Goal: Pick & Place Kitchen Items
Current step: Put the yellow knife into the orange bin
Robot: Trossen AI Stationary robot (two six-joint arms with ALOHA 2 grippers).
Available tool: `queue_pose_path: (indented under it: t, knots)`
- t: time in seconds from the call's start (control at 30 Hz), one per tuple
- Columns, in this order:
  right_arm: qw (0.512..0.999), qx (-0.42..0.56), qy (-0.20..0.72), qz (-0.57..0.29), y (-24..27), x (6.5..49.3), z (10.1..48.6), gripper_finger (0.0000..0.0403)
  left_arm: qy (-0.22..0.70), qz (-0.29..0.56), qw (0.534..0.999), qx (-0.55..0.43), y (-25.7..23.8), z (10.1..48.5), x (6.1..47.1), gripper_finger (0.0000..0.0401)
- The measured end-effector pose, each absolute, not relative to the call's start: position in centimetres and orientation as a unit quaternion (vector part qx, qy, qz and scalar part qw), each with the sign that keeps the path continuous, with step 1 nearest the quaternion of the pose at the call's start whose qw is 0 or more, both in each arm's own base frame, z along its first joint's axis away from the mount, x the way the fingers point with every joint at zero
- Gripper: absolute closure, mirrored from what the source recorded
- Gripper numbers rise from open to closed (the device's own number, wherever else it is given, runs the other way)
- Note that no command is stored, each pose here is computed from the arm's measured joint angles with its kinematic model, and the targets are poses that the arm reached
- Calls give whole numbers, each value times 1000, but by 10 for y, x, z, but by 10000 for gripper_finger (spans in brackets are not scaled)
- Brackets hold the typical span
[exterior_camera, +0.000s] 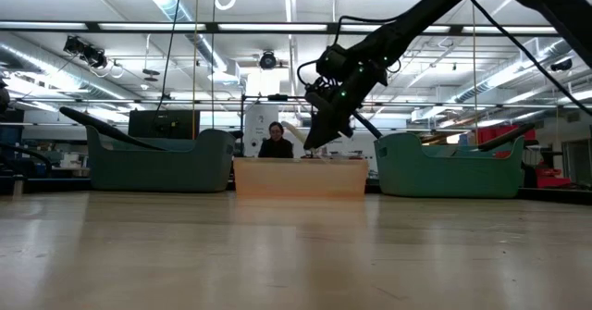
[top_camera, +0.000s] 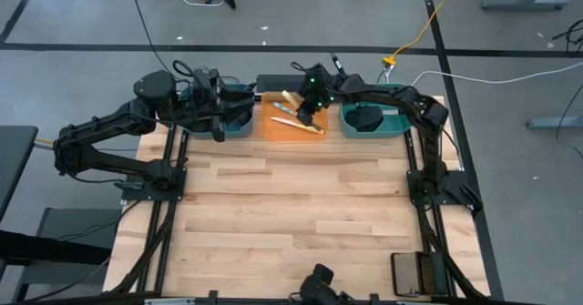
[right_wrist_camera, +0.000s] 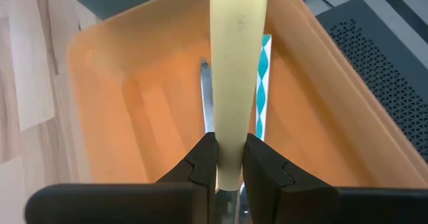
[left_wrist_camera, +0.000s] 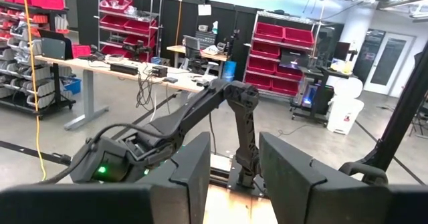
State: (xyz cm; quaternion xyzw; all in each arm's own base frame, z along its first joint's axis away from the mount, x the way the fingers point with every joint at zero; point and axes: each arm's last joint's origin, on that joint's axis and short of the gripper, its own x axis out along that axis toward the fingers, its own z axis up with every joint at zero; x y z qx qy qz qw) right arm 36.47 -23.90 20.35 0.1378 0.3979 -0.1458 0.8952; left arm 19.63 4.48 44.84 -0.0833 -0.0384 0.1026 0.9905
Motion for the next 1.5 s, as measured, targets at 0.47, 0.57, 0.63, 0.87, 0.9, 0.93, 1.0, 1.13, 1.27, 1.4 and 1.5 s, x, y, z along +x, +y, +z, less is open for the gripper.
queue_pose_path:
  t: [0.47, 0.57, 0.63, 0.87, 0.9, 0.93, 1.0, 1.13, 1.27, 1.4, 1.5]
  knots:
    - [897, 134, 395, -144, -238, 367, 203, 348, -39, 104, 990, -84, 45, 448, 196, 269]
    - [897, 135, 395, -143, -237, 367, 203, 348, -39, 105, 990, -83, 45, 448, 196, 269]
    - [897, 135, 395, -143, -237, 367, 203, 348, -39, 104, 990, -84, 45, 448, 196, 269]
    - [897, 135, 396, -143, -237, 367, 203, 348, -39, 104, 990, -84, 45, 448, 196, 269]
    - [897, 135, 396, -143, -237, 367, 203, 348, -39, 104, 990, -84, 45, 448, 196, 269]
    - [897, 135, 396, -143, -237, 367, 203, 348, -39, 104, 990, -84, 45, 448, 196, 269]
    - [897, 135, 396, -142, -236, 368, 203, 348, -39, 105, 990, -83, 45, 448, 196, 269]
    - [897, 134, 397, -141, -235, 368, 203, 348, -38, 104, 990, -81, 45, 448, 196, 269]
    - [896, 129, 399, -147, -234, 369, 202, 341, -38, 105, 990, -81, 45, 448, 196, 269]
    - [893, 129, 401, -158, -233, 370, 202, 314, -38, 104, 991, -80, 45, 448, 196, 269]
    - [893, 129, 400, -158, -233, 370, 203, 292, -38, 104, 991, -80, 45, 448, 196, 269]
